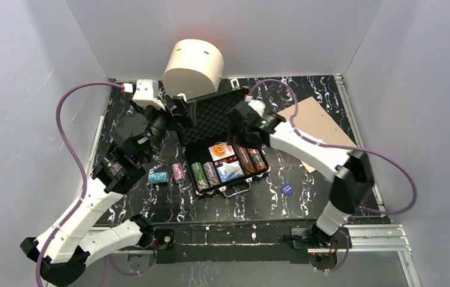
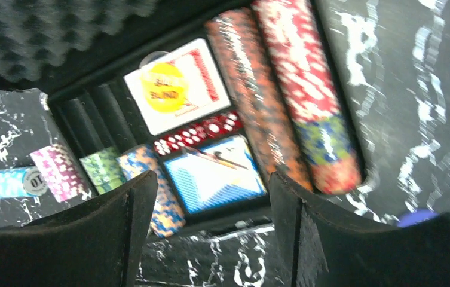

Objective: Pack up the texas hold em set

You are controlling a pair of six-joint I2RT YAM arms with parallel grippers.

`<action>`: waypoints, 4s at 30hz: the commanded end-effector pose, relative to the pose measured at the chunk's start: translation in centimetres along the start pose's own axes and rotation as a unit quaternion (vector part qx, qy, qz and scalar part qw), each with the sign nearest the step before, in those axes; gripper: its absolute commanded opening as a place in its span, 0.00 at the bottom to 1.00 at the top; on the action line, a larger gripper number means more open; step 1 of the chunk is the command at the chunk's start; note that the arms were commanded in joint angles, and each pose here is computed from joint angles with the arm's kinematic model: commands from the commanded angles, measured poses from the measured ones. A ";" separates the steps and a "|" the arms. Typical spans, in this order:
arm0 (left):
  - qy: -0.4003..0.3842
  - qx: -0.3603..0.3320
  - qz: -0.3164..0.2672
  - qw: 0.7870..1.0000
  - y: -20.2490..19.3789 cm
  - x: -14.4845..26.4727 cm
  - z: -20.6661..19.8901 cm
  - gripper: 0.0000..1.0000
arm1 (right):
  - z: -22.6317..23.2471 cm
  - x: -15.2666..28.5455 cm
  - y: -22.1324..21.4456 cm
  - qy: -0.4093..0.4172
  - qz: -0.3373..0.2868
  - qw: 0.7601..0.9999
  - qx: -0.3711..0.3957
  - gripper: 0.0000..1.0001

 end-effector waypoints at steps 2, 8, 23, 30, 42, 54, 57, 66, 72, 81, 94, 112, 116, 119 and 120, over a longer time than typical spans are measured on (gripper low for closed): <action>0.010 0.017 -0.015 1.000 1.0 0.5 0.4 0.98 | -7.6 4.0 -0.5 -0.088 -0.060 0.991 -0.078 0.87; 0.016 0.027 -0.007 0.999 0.3 0.0 0.3 0.98 | -15.4 6.1 -3.1 -0.157 -0.064 0.972 -0.162 0.99; 0.039 0.027 0.002 0.999 0.1 -0.5 0.6 0.98 | -20.1 3.2 -13.0 -0.189 0.128 0.948 -0.223 0.98; 0.040 0.028 0.003 0.999 0.0 -0.5 0.6 0.98 | -20.3 1.2 -13.7 -0.185 0.175 0.950 -0.180 0.91; 0.041 0.025 -0.001 0.999 0.3 -0.6 0.6 0.98 | -21.7 -1.6 -10.7 -0.173 0.151 0.959 -0.165 0.80; 0.050 0.021 0.000 0.999 0.1 -0.5 0.9 0.98 | -23.0 -2.3 -11.4 -0.209 0.173 0.950 -0.152 0.68; 0.051 0.021 0.002 0.998 -0.2 -0.6 1.0 0.98 | -23.1 -2.1 -11.6 -0.214 0.177 0.949 -0.148 0.65; 0.052 0.020 0.005 0.998 -0.4 -0.7 1.0 0.98 | -23.1 -2.2 -12.3 -0.208 0.188 0.947 -0.157 0.58; 0.055 0.021 0.004 0.998 -0.4 -0.5 1.1 0.98 | -22.9 -1.3 -11.0 -0.214 0.167 0.950 -0.153 0.55; 0.055 0.021 0.008 0.998 -0.8 -0.6 1.1 0.98 | -21.1 0.9 -7.2 -0.183 0.121 0.963 -0.159 0.55; 0.050 0.022 0.005 0.999 -0.5 -1.0 0.7 0.98 | -11.9 1.7 -2.6 -0.032 0.095 0.986 -0.134 0.53; 0.048 0.014 0.004 0.999 0.5 -1.5 0.3 0.98 | 0.3 -3.3 -5.0 -0.001 0.129 0.991 0.025 0.55; 0.049 0.009 0.008 0.999 0.4 -1.8 0.2 0.98 | 0.4 -3.9 -5.0 -0.013 0.137 0.990 0.038 0.56; 0.050 0.008 0.008 0.999 0.5 -1.9 0.2 0.98 | 0.7 -3.8 -5.3 -0.011 0.145 0.988 0.045 0.57; 0.051 0.007 0.008 0.999 0.5 -1.9 0.2 0.98 | 0.8 -3.7 -5.4 -0.008 0.148 0.988 0.048 0.57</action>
Point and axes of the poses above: each gripper's point midway between its finger pads, its own x axis back along the fingers, its own z axis along the line the jaws close on, y = z × x, the point moved 4 cm from there along x, back along the fingers, and after that the axes turned 2 degrees about -x, right-handed, at the moved point
